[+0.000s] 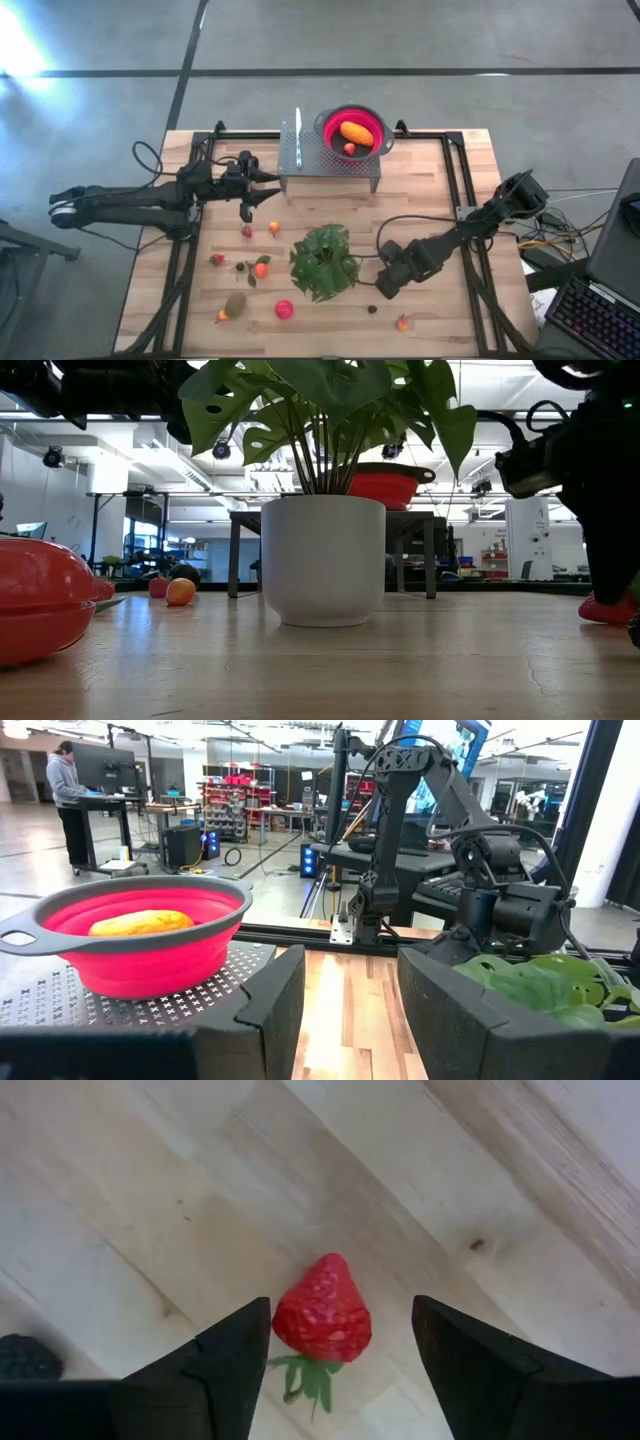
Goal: Pick & Place Fruit
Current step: Put the red strawberry into the red strainer bowl on the shelf
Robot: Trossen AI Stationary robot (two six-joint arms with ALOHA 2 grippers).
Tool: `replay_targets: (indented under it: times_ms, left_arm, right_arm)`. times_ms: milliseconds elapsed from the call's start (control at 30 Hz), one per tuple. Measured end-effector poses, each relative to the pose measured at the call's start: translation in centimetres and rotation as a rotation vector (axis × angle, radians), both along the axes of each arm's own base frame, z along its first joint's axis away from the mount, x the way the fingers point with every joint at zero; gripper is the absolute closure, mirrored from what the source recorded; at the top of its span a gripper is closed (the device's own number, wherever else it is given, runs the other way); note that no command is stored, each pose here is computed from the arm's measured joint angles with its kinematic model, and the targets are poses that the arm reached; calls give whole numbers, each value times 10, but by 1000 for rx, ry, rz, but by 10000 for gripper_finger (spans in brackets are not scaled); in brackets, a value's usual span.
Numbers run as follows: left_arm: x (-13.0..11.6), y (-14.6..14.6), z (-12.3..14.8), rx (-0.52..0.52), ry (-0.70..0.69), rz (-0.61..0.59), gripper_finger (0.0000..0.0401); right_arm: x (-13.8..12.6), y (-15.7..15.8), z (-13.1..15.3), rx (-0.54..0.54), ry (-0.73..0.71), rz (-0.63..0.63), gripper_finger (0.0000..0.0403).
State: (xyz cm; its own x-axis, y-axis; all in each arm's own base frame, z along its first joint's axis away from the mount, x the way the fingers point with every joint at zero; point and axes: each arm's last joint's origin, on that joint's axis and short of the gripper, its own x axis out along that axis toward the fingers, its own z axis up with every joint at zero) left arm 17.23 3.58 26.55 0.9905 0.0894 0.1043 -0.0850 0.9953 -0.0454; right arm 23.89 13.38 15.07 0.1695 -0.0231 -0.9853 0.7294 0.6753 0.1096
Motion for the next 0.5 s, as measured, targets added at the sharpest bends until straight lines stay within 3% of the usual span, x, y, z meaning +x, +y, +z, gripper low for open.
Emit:
replay_targets:
  times_ms: [500]
  left_arm:
    - [0,0,0,0,0,0,234]
  right_arm:
    - [-9,-5,-11,-23,36,-9,231]
